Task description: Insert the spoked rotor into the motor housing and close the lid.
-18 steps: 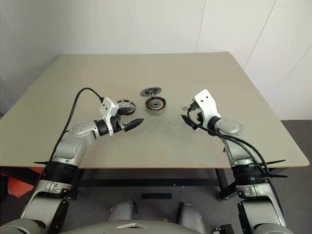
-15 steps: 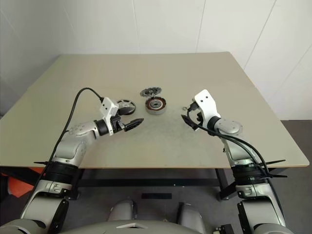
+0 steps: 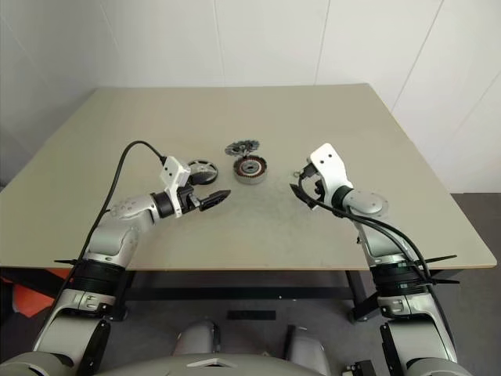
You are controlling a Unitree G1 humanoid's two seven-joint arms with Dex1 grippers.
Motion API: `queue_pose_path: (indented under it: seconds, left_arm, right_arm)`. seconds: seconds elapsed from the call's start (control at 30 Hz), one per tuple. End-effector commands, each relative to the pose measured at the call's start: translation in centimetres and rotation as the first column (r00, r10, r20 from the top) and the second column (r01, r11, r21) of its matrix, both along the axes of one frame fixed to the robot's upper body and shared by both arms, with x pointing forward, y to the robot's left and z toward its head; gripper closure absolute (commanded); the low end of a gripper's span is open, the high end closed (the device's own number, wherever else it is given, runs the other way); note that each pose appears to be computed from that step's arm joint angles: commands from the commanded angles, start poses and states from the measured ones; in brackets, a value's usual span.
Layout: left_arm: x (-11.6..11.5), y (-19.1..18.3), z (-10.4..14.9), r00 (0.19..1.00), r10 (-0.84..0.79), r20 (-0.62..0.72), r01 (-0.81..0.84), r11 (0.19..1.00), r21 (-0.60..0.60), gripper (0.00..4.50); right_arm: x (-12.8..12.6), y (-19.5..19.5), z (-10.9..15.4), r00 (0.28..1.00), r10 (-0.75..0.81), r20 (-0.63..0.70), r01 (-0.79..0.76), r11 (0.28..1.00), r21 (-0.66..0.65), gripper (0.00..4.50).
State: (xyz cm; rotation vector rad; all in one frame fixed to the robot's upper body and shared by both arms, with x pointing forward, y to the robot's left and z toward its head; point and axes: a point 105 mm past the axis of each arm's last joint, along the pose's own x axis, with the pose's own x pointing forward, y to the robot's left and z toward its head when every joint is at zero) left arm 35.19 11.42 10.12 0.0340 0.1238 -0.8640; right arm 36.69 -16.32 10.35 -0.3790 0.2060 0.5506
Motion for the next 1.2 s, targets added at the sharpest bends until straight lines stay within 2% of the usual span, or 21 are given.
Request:
queue_pose_path:
  seconds: [0.03,0.8,1.0,1.2]
  left_arm:
    - [0.3,0.2,1.8,0.998,0.008,0.067,-0.007,1.0,-0.012,0.04]
    - [0.5,0.4,2.1,0.996,0.028,0.08,-0.028,1.0,-0.007,0.04]
    - [0.2,0.1,2.0,0.996,0.013,0.092,-0.017,0.999,0.043,0.04]
    - [0.4,0.1,2.2,0.994,0.025,0.104,-0.03,0.999,0.043,0.04]
  right_arm:
    - [0.3,0.5,1.3,0.999,0.02,0.048,-0.02,1.0,-0.001,0.0]
    - [0.4,1.1,1.3,0.998,0.051,0.042,-0.05,0.999,-0.012,0.0]
    - [1.3,3.0,1.0,0.981,0.195,0.008,-0.191,0.971,-0.146,0.0]
    - [3.2,6.4,1.0,0.916,0.397,-0.058,-0.397,0.874,-0.282,0.0]
